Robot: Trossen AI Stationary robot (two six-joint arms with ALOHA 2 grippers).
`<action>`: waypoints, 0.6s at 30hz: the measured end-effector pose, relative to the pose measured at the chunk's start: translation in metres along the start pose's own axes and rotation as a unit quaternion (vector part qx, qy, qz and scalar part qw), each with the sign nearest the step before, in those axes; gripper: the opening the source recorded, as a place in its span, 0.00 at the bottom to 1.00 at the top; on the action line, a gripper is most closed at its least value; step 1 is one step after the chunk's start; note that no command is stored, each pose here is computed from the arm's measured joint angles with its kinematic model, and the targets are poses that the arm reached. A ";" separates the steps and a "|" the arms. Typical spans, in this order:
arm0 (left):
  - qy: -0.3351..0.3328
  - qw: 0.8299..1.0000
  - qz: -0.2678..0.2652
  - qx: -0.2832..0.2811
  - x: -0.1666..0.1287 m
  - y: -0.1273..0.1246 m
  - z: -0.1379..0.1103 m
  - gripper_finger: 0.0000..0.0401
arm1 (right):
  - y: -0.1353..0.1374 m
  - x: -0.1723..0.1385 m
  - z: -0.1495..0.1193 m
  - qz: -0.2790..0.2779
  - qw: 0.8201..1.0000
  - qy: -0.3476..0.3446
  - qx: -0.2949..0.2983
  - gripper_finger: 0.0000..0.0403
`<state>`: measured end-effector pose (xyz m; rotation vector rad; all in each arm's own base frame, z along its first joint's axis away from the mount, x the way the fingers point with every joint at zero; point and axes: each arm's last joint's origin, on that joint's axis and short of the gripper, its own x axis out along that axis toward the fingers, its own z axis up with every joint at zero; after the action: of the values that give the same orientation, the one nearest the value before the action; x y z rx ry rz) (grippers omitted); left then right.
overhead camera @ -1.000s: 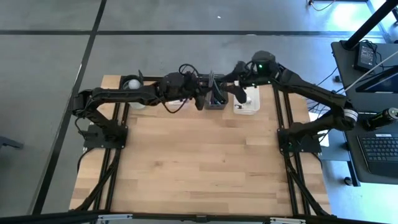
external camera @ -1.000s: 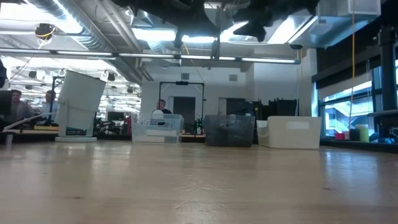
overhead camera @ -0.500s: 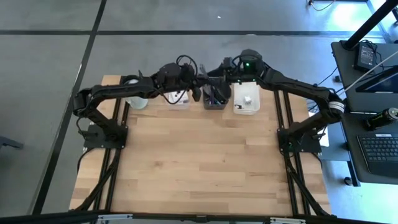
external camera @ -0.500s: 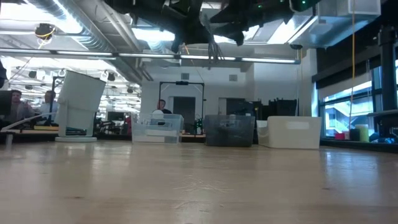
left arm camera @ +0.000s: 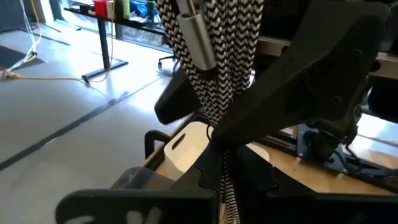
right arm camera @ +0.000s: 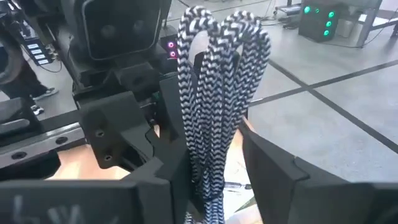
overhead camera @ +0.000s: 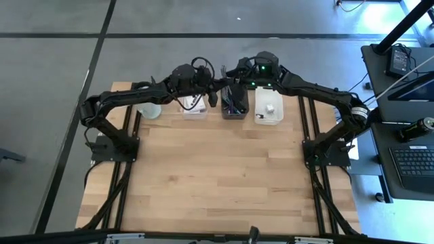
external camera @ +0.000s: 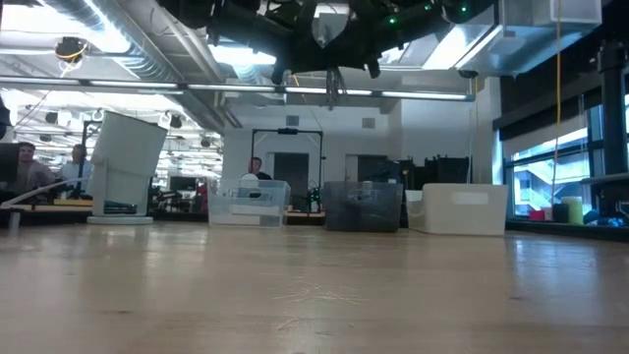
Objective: Pick and place items into bin
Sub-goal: Put the white charger cable into the black bin
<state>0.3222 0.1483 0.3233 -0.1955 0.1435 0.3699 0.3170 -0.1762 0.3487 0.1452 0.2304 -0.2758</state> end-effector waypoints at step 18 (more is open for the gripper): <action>-0.008 0.999 0.034 0.009 -0.002 0.007 0.003 0.17 | -0.004 0.000 0.000 -0.027 0.999 0.000 -0.025 0.07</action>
<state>0.3182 0.1547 0.3256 -0.1710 0.1377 0.4374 0.3157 -0.1803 0.3482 0.0888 0.2421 -0.3237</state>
